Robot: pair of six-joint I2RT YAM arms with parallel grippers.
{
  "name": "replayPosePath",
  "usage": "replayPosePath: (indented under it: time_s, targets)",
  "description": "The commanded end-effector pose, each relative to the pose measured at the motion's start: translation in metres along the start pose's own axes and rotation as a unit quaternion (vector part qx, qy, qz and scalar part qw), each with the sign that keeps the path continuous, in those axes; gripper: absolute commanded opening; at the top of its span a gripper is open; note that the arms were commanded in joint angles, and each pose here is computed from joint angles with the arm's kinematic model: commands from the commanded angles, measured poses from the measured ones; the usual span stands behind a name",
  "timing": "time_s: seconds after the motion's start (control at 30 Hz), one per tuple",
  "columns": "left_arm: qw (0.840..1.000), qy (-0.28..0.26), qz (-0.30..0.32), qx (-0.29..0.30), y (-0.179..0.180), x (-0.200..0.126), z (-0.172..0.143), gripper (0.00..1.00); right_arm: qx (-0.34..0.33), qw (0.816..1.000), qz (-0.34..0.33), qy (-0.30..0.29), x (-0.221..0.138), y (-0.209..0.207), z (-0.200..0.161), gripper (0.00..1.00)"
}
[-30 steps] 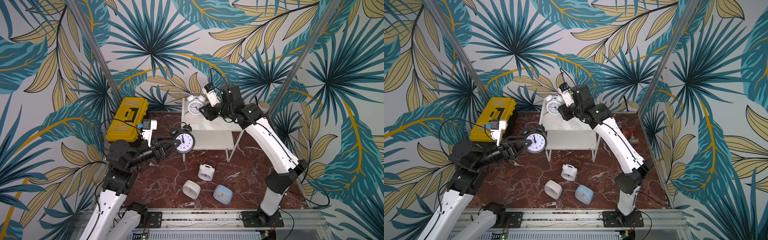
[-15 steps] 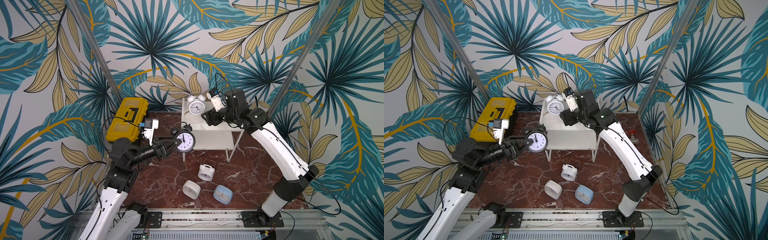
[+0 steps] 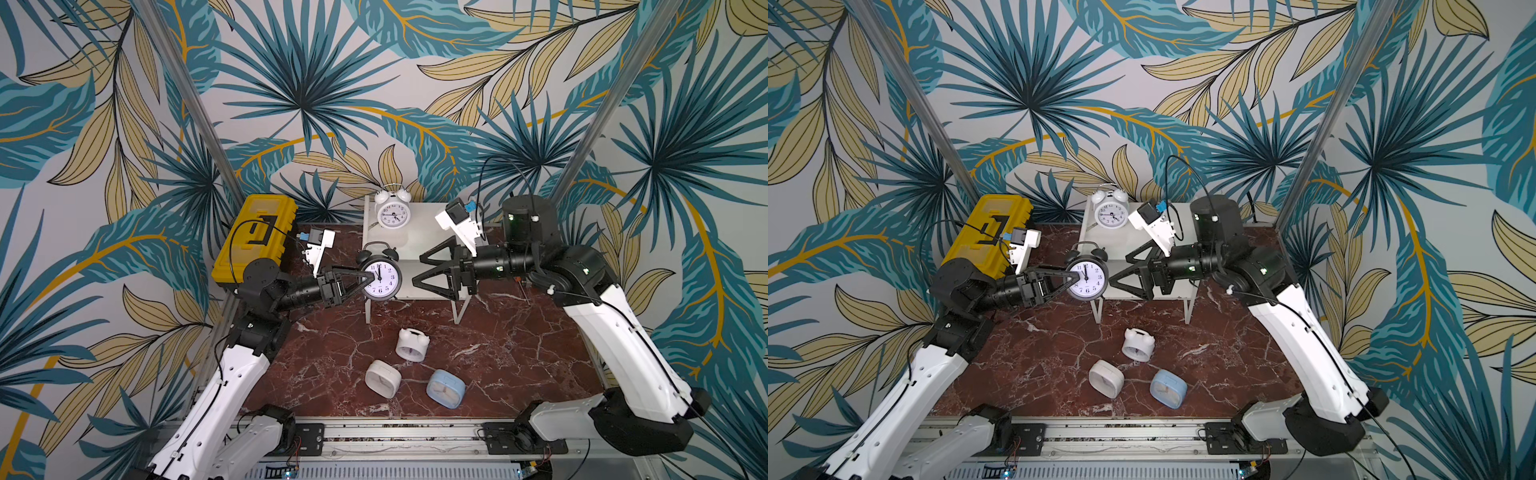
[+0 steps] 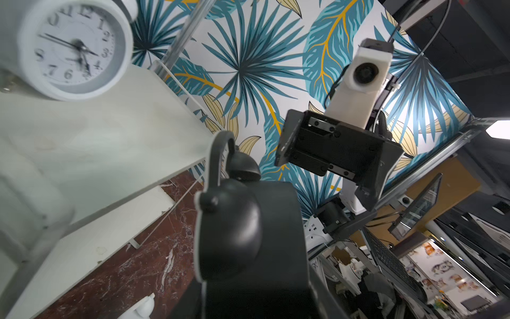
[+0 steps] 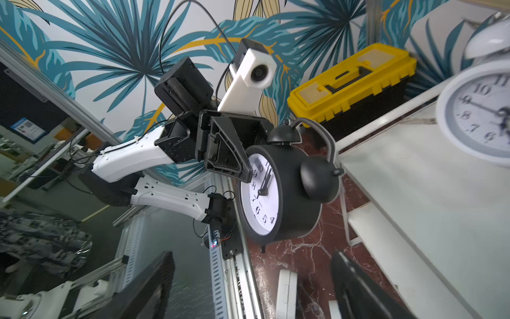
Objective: Place the alarm clocks on the shelf by style
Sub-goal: Place the alarm on the shelf.
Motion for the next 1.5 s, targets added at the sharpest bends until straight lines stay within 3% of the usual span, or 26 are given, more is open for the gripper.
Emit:
replayPosePath:
  time_s: [0.0,0.13,0.43,0.8,0.9,1.07,1.13,1.2,1.27,1.33,1.4,1.47]
  targets:
    - [0.996,0.011,-0.061,0.068,-0.047,0.001,0.006,0.17,0.026,0.999,0.045,0.013,0.000,0.009,-0.002,0.90]
    - [0.995,0.007,-0.072,0.073,-0.052,0.002,0.008,0.16,0.024,0.999,0.039,0.021,0.002,0.005,-0.004,0.92]
    - [0.994,0.022,-0.078,0.067,-0.048,0.009,0.009,0.15,0.039,0.997,0.055,0.032,0.008,0.003,-0.009,0.81]
    - [0.990,0.045,-0.108,0.074,-0.059,0.011,0.003,0.14,0.043,0.998,0.029,0.033,0.016,-0.010,-0.010,0.79]
    - [0.990,0.042,-0.108,0.079,-0.059,0.010,0.002,0.14,0.045,0.998,0.041,0.031,0.016,-0.008,-0.010,0.69]
    - [0.991,0.041,-0.105,0.076,-0.053,0.011,0.002,0.15,0.044,0.996,0.074,0.020,0.015,0.001,-0.007,0.39]
    - [0.991,0.036,-0.100,0.076,-0.050,0.012,0.003,0.23,0.040,0.996,0.084,0.011,0.012,0.006,-0.005,0.27]
    - [0.993,0.027,-0.091,0.077,-0.047,0.013,0.004,0.37,0.032,0.996,0.087,0.002,0.009,0.010,-0.002,0.23]
    - [0.994,0.018,-0.079,0.077,-0.042,0.013,0.007,0.60,0.022,0.997,0.074,0.000,0.005,0.011,-0.002,0.21]
    - [0.995,0.004,-0.063,0.079,-0.039,0.014,0.009,0.77,0.006,0.999,0.053,0.003,0.001,0.011,-0.003,0.20]
    - [0.995,-0.013,-0.050,0.083,-0.039,0.012,0.012,0.85,-0.013,1.000,0.012,0.010,-0.007,0.007,-0.005,0.19]
    - [0.994,-0.035,-0.045,0.093,-0.043,0.009,0.015,0.86,-0.037,0.999,-0.036,0.015,-0.017,0.000,-0.006,0.19]
Point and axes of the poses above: each gripper's point midway between its finger pads, its own x axis out along the fingers, its own y axis along the line the jaws close on, z = x × y, the point moved 5 cm from there along -x, back along the fingers, and after that the axes turned 11 degrees about -x, right-handed, at the moved point
